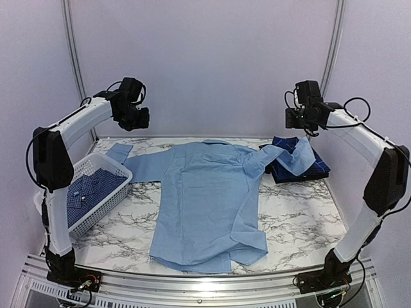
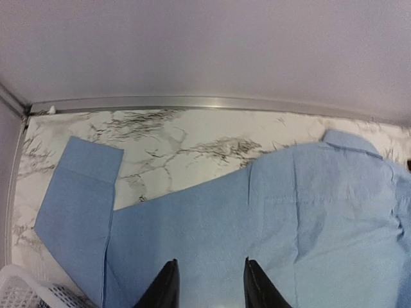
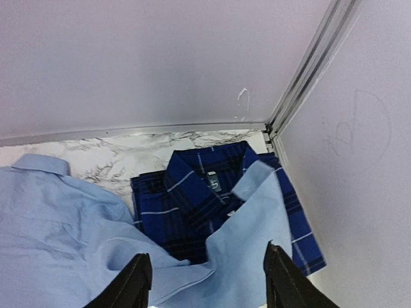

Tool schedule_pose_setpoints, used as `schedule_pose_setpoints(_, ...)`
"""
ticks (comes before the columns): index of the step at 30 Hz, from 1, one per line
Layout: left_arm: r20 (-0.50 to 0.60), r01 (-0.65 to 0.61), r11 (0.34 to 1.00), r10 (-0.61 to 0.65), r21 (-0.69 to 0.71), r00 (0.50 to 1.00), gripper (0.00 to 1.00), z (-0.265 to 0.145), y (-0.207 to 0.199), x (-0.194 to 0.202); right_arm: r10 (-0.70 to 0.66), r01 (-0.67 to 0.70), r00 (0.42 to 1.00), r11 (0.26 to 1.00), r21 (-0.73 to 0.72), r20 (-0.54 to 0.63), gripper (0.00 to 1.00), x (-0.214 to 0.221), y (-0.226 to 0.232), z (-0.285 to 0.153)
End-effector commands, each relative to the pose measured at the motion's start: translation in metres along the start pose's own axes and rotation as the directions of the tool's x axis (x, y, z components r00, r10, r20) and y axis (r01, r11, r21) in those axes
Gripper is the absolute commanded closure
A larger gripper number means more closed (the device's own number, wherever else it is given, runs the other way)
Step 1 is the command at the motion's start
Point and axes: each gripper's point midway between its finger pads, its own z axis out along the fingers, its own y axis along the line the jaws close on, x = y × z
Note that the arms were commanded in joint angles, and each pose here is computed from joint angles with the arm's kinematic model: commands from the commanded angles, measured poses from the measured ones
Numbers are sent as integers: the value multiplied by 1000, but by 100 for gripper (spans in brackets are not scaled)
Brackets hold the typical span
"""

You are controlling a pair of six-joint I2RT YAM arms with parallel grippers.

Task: Fold and stack the long sleeve shirts
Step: Flatten out the crumpled shirt at the center of the board.

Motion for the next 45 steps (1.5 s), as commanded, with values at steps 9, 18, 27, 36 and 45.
schedule_pose_setpoints(9,-178,26,948,32,316,984,50,49,-149,98,-65,29,996,896,-444,-65,47,67,191,-43)
schedule_pose_setpoints(18,-235,99,934,-17,343,972,56,117,-169,136,-182,4,953,804,-594,-241,49,173,263,-37)
schedule_pose_setpoints(27,-290,180,964,-118,196,950,58,159,-104,151,-301,50,857,856,-514,-418,46,275,205,-32)
schedule_pose_setpoints(36,-308,223,969,-183,101,934,58,172,-42,150,-203,24,843,940,-341,-499,41,299,112,-61)
schedule_pose_setpoints(45,-297,233,967,-195,99,935,58,175,-31,139,-191,35,886,936,-350,-422,37,261,112,-99)
